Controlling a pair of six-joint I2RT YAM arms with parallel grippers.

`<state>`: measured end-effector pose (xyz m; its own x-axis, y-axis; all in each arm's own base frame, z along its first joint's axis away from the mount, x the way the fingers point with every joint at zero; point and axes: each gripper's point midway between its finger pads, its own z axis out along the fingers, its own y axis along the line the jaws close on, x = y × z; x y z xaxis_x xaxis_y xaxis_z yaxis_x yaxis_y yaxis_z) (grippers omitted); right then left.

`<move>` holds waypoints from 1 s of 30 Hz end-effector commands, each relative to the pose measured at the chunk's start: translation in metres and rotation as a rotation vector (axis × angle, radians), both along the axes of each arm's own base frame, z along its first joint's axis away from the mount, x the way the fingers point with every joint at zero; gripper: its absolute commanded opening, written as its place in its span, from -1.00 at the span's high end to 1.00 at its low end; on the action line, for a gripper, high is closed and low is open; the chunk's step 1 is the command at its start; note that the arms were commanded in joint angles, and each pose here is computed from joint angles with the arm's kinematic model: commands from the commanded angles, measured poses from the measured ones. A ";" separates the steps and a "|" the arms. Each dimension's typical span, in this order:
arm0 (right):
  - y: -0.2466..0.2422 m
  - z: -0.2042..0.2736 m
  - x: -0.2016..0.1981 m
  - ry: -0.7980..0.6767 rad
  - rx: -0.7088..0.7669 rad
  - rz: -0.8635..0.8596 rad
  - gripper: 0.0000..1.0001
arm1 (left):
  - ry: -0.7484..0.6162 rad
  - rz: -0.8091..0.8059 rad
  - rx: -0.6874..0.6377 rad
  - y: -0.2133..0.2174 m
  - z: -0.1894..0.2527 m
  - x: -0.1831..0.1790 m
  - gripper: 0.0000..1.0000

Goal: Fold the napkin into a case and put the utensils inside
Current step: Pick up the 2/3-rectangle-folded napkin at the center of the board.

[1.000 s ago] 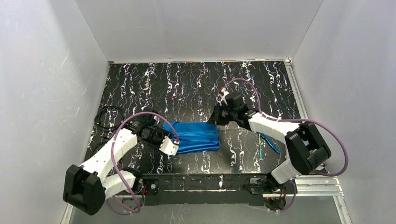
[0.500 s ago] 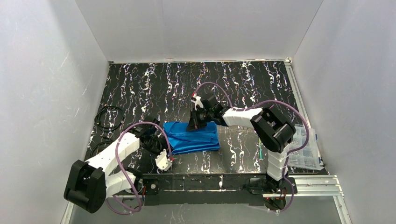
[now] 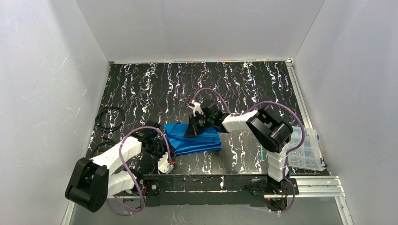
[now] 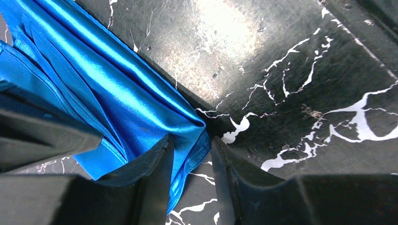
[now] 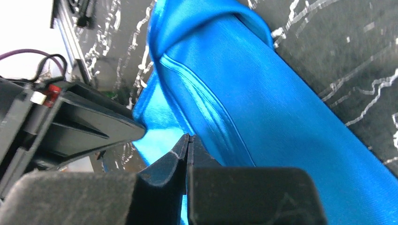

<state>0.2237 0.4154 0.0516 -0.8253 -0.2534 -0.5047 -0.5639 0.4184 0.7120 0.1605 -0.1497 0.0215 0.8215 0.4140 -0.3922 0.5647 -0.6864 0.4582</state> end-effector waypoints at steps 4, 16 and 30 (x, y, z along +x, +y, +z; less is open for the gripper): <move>-0.010 -0.031 -0.004 -0.003 -0.028 -0.026 0.86 | -0.099 -0.222 -0.047 -0.010 -0.009 -0.009 0.53; -0.019 -0.017 0.007 -0.167 -0.003 -0.051 0.40 | 0.034 0.001 -0.068 -0.012 0.003 -0.002 1.00; -0.042 0.053 -0.008 -0.929 0.053 0.153 -0.19 | 0.441 0.315 -0.060 -0.022 0.036 -0.005 1.00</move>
